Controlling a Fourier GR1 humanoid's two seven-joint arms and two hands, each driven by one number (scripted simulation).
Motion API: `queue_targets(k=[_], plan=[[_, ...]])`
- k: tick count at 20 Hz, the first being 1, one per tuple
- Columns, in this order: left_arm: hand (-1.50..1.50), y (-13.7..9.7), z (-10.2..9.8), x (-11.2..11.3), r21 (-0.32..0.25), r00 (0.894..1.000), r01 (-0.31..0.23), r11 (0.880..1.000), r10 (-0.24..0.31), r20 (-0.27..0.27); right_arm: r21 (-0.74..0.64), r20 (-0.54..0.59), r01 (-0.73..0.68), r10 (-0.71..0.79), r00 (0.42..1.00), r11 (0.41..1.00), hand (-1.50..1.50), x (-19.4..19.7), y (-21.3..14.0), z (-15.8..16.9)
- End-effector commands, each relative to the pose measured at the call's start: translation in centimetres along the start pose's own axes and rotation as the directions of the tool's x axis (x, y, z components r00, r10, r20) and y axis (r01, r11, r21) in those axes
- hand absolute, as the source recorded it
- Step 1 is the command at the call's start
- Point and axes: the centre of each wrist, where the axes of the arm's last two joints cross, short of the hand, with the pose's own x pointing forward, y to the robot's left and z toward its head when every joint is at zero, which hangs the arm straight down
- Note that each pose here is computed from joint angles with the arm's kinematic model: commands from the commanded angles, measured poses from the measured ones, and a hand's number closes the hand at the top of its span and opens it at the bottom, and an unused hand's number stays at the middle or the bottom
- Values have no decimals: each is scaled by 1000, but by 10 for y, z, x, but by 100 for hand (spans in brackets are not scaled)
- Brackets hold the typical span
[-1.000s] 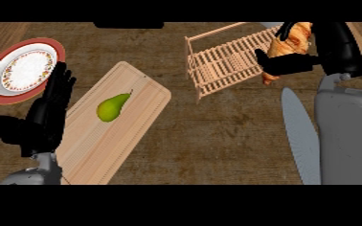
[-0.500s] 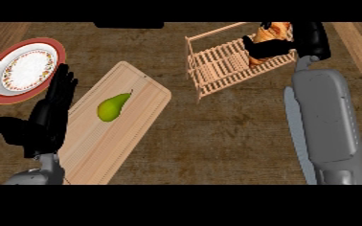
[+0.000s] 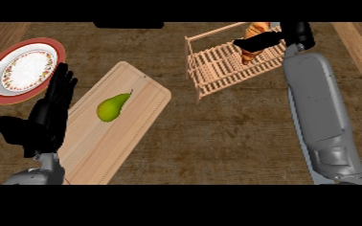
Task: Pick the croissant from the placemat and place it in the tiered shelf
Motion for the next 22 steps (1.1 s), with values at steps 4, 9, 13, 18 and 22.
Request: queue_targets(k=[4, 9, 13, 18, 22], plan=[[0, -3, -15, 8, 2, 1000, 16, 1000, -16, -15, 15, 76, 97, -98, 992, 995, -150, -5, -21, -14], [0, 1, -1, -3, -6, 1000, 10, 1000, -10, -1, -70, 103, 255, -247, 963, 964, -150, 1, -65, -13], [0, 0, -6, 4, 22, 1000, 12, 1000, -12, -3, -161, 53, 240, -235, 971, 957, -150, 0, -97, -6], [0, 14, 5, 7, 9, 1000, 13, 1000, -13, -12, -256, -46, 269, -290, 956, 928, -150, -21, -154, 13], [0, -6, 0, 0, 5, 1000, 8, 1000, -8, -17, -291, -75, 275, -309, 948, 916, -150, -42, -211, 31]])
